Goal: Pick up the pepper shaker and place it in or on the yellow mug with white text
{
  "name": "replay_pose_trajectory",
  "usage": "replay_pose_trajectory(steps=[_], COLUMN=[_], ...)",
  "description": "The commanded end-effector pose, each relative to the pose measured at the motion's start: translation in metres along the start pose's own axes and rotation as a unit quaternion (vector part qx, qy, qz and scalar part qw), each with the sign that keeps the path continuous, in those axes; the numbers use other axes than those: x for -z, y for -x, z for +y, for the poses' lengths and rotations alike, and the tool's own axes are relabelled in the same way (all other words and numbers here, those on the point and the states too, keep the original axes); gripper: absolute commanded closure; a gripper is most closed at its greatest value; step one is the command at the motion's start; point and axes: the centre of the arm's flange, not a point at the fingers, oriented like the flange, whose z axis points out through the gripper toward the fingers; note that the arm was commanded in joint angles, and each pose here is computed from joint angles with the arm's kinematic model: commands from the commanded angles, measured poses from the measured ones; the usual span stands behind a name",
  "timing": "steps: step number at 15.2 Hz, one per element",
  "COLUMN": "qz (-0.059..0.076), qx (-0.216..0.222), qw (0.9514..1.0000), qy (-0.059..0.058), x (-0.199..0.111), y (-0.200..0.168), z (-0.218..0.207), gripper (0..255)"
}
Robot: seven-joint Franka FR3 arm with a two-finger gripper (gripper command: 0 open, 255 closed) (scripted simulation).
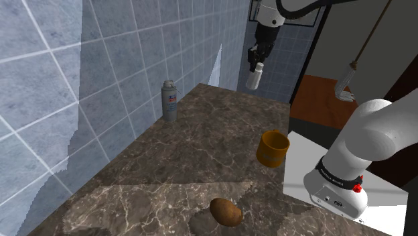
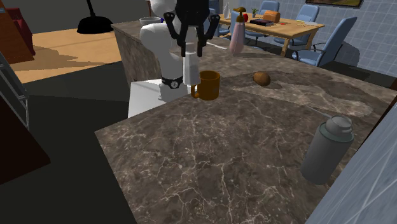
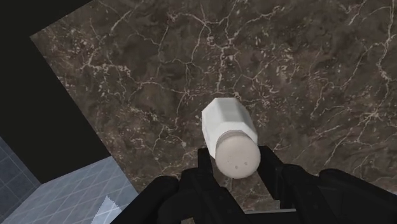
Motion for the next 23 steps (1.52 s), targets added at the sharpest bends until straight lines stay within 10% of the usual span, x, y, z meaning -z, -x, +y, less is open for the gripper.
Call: replay_pose_trajectory(steps=[1,16,23], qz=[0.0,0.0,0.0], qx=[0.0,0.0,0.0], qw=[1.0,1.0,1.0], qy=[0.0,0.0,0.0], x=[0.007,0.059,0.022], y=[0.023,0.189,0.194], z=[-0.01,-0.1,-0.103], gripper=[255,255,255])
